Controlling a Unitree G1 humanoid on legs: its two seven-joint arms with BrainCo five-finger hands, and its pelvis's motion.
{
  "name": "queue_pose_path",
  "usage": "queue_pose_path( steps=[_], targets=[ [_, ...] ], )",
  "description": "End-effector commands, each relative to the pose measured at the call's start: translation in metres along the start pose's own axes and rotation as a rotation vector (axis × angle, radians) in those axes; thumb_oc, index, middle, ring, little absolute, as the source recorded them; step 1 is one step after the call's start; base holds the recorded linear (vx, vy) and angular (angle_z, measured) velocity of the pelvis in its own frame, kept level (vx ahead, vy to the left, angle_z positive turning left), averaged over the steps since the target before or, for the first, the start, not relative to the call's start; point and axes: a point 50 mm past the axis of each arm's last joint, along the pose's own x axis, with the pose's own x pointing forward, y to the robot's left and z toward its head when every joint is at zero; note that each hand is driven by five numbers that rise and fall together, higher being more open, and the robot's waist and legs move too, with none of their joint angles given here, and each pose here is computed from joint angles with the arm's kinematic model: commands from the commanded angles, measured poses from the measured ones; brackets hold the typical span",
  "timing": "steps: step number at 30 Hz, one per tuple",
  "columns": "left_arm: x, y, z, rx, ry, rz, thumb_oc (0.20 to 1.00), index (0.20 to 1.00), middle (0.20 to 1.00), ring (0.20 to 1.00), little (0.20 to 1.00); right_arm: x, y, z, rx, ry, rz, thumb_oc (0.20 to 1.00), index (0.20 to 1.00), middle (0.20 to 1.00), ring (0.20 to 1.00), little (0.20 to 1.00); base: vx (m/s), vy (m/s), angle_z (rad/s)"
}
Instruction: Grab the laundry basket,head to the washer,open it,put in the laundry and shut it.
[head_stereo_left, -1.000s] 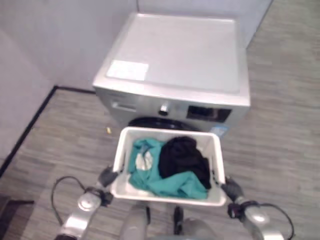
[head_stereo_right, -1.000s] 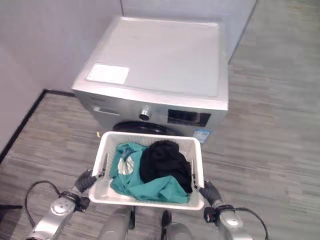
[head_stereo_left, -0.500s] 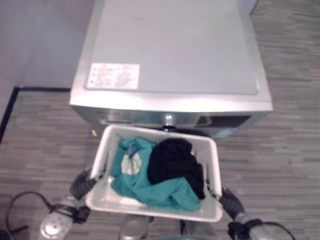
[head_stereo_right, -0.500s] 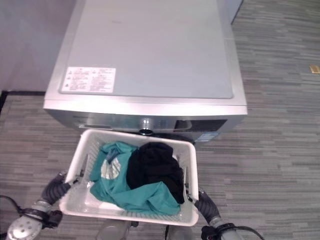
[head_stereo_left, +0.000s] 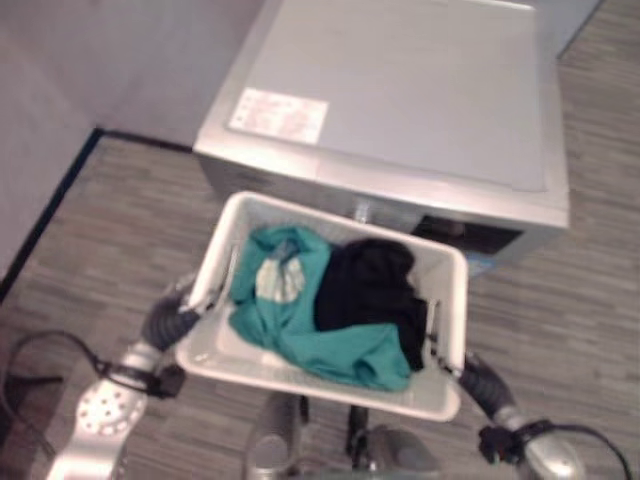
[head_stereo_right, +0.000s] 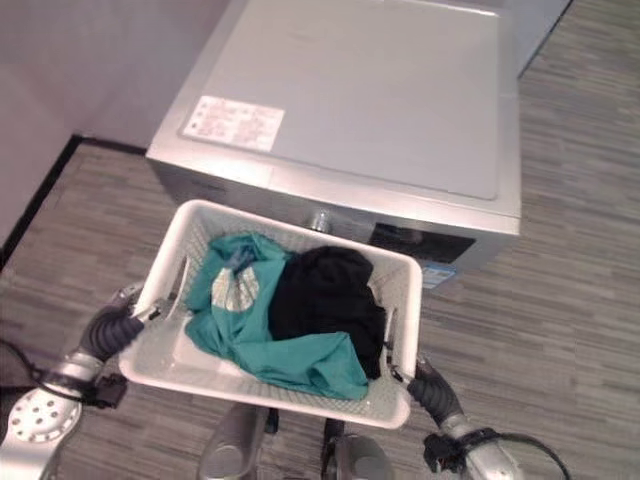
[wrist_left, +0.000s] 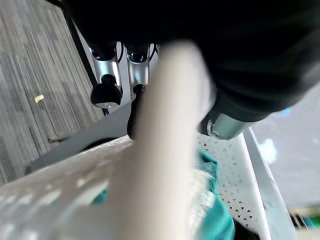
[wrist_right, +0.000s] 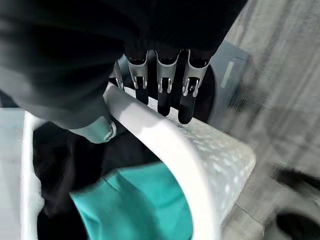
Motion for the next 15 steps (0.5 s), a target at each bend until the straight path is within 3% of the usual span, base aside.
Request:
queue_pose_path(
  steps=[1,10,15],
  targets=[
    [0.006,0.025,0.044,-0.088,-0.290,0.123,0.200,0.200,0.200,0.200,0.200,-0.006,-0.022,0.015,-0.018,-0.085,-0.008,0.200,0.200,0.200,0.200,0.200,-0.02,0.190,0.12],
    [0.020,0.021,0.049,-0.073,-0.318,0.071,0.200,0.200,0.200,0.200,0.200,0.000,-0.021,0.013,0.002,-0.080,-0.011,0.200,0.200,0.200,0.200,0.200,-0.15,0.303,0.43],
    [0.027,0.039,0.070,0.004,-0.395,0.065,0.200,0.200,0.200,0.200,0.200,0.009,-0.038,0.085,-0.142,-0.336,0.025,0.200,0.200,0.200,0.200,0.200,-0.11,0.159,-0.05]
  ],
)
